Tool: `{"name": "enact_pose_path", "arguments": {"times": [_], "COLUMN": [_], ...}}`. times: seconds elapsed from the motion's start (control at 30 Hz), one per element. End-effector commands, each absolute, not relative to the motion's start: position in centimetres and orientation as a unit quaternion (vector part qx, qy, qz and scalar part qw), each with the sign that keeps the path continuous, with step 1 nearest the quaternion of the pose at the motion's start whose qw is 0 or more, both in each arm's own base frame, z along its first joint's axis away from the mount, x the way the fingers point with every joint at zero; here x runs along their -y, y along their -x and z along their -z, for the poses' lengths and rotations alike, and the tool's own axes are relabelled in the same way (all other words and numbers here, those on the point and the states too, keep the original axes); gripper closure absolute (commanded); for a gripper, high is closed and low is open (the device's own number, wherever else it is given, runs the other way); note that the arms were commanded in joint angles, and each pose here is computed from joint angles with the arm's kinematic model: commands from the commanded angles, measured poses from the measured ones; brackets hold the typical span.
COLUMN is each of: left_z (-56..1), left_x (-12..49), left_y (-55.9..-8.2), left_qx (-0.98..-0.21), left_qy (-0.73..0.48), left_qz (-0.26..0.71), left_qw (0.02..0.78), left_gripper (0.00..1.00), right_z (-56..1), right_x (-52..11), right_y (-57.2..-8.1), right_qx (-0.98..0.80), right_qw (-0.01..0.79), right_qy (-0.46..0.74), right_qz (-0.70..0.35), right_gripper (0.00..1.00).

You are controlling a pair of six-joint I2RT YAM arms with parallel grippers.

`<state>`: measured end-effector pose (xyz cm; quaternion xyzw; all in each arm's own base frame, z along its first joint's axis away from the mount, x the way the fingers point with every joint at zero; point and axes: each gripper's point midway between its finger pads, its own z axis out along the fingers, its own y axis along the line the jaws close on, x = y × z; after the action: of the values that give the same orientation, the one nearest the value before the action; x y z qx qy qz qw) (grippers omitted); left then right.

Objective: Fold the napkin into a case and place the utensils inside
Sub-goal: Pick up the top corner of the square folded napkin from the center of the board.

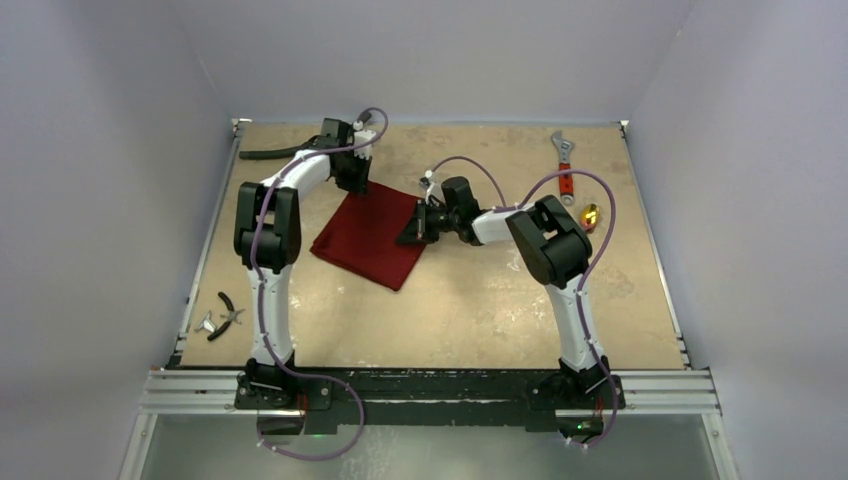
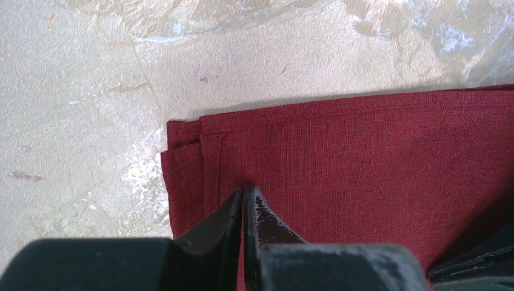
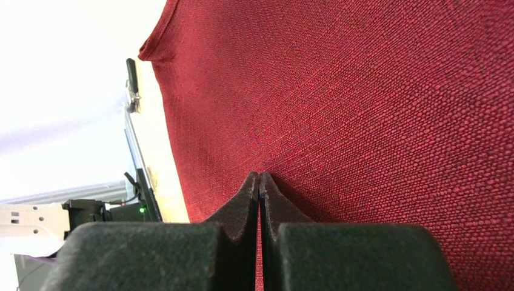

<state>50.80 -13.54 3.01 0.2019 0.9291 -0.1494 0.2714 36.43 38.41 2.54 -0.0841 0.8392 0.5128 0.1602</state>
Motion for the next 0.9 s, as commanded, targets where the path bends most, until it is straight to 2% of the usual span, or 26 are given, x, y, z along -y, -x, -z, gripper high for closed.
{"name": "enact_pose_path", "arguments": {"times": [0.0,0.77,0.8,0.87], "left_z": [-3.8,-8.4,-8.5,-8.1], "left_x": [13.9,15.2,14.9,14.2], "left_y": [-51.2,-49.9,-50.6,-51.7], "left_qx": [-0.923,-0.904,-0.903,-0.906], "left_qy": [-0.201,-0.218,-0.215,-0.208], "left_qz": [0.161,0.195,0.181,0.156], "left_qw": [0.286,0.312,0.324,0.333], "left_gripper": [0.99,1.0,0.97,0.7], "right_z": [-4.0,-3.7,-3.7,-3.6], "right_x": [-38.7,-38.7,-38.7,-38.6], "right_y": [-36.1,-35.8,-35.9,-35.8], "right_qx": [-0.828,-0.828,-0.828,-0.829], "right_qw": [0.166,0.159,0.159,0.159], "right_qy": [0.098,0.093,0.093,0.092], "right_qz": [-0.527,-0.529,-0.529,-0.529], "right_gripper": [1.0,1.0,1.0,1.0]}}
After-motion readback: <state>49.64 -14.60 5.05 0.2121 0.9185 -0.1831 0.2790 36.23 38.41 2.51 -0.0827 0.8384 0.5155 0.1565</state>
